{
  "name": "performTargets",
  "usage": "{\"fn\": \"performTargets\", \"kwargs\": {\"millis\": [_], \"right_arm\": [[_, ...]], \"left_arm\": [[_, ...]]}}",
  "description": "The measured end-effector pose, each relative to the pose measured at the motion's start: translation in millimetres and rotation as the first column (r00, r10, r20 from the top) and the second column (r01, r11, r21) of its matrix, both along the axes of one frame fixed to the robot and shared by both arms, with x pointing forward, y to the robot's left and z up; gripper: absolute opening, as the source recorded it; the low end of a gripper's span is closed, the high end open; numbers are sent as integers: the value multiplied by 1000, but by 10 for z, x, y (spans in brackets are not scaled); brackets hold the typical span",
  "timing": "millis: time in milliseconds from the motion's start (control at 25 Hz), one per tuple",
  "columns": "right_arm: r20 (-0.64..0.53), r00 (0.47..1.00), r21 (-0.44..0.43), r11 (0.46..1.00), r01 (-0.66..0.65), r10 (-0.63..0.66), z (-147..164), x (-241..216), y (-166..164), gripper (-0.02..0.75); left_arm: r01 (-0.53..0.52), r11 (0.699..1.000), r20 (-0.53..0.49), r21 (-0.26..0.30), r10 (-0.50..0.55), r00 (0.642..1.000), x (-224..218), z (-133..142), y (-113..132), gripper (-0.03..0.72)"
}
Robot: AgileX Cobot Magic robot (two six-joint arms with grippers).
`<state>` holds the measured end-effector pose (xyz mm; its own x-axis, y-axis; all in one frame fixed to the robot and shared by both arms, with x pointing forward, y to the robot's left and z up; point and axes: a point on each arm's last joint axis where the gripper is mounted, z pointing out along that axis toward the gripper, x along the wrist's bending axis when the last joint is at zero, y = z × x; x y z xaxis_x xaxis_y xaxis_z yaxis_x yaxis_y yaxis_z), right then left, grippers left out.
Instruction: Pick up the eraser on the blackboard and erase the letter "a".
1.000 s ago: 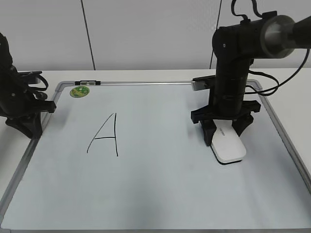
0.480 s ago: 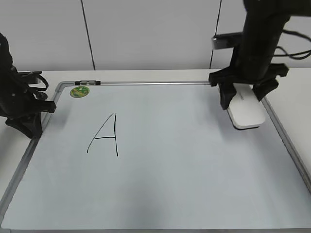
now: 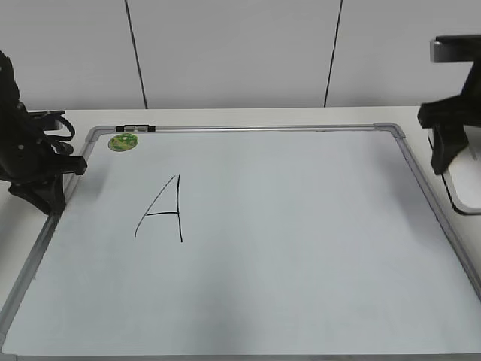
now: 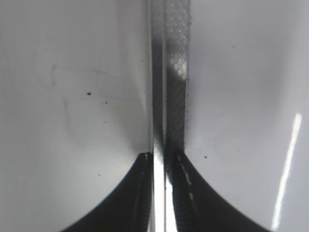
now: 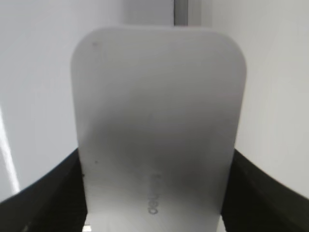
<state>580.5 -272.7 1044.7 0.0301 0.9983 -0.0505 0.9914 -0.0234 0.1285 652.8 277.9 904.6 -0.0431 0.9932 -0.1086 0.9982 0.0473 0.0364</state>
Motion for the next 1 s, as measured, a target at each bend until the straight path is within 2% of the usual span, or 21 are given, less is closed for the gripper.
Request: {"fn": "performTargets", "kwargs": {"millis": [160,320,440,560,1000], "right_arm": [[-63,998,-7,1000,4,-5,-167,-78,-63,526],[-126,992,-5,1000,-14,13,-444,59,-59,526],[-145,989,28,999,-21,24,-526,177,-57,526],[-166,986,97,995,-7,23,-698,384,-87,526],[-185,983,99,995,20,-1,-834,498,-210,526]], "left_arm": [[0,1000,0,0,0,1000,0,0,0,107],[-1,1000,0,-1,1,1000,0,1,-1,107],[-1,1000,0,-1,1,1000,0,1,-1,107],[-1,1000,0,-1,1,1000,0,1,-1,107],[-1,1000,0,-1,1,1000,0,1,-1,107]]}}
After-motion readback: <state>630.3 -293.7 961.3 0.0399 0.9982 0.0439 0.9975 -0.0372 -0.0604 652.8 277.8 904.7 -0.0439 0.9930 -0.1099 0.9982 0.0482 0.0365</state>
